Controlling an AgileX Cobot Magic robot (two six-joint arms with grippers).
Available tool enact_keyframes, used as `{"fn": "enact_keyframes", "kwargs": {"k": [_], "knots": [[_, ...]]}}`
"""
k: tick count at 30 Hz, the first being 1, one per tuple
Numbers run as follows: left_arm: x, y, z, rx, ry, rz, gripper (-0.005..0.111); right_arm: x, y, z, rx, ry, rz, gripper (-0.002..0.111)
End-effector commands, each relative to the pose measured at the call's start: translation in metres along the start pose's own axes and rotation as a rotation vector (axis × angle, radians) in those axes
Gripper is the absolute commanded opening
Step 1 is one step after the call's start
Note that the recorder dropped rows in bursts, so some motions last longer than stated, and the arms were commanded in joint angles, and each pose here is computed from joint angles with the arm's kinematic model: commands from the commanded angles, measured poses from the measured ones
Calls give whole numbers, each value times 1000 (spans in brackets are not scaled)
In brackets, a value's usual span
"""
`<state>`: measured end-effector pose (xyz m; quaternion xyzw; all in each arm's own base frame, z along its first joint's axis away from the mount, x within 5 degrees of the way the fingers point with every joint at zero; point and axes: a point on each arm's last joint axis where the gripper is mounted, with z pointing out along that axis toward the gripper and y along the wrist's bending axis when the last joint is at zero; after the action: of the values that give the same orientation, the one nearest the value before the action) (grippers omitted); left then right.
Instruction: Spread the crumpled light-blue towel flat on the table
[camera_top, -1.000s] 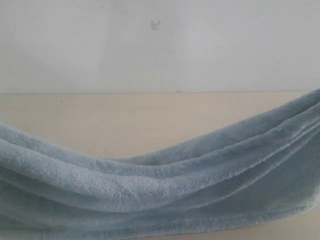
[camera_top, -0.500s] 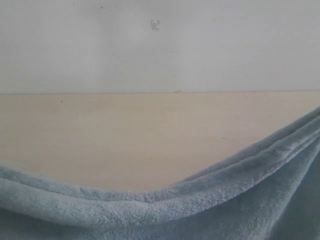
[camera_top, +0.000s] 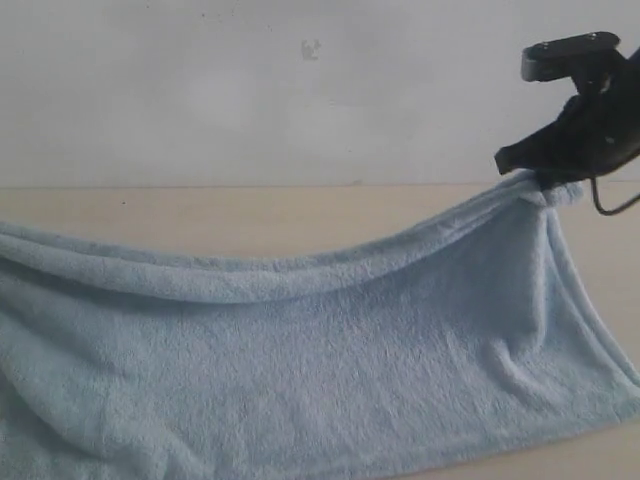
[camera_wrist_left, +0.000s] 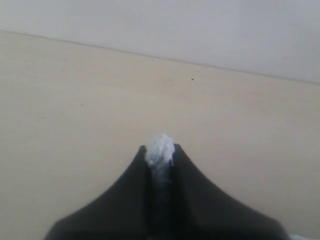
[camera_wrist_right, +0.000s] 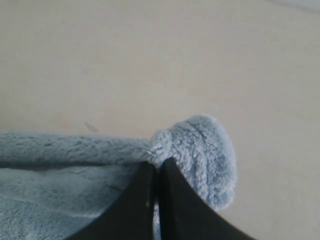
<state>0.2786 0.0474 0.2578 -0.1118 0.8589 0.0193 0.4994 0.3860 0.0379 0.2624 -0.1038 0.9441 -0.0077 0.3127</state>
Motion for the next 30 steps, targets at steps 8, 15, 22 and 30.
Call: {"fn": "enact_keyframes", "kwargs": {"k": [8, 15, 22, 30], "knots": [[-29, 5, 98, -19, 11, -7, 74, -78, -5, 69, -15, -82, -59, 65], [-40, 3, 81, -17, 10, -2, 67, -89, -7, 45, -15, -147, -15, 41], [-41, 2, 42, -18, 151, 16, 41, -69, -6, 32, -35, 38, -37, 1], [6, 3, 4, -15, 288, -18, 4, -1, -4, 34, 8, 216, -80, 0]]}}
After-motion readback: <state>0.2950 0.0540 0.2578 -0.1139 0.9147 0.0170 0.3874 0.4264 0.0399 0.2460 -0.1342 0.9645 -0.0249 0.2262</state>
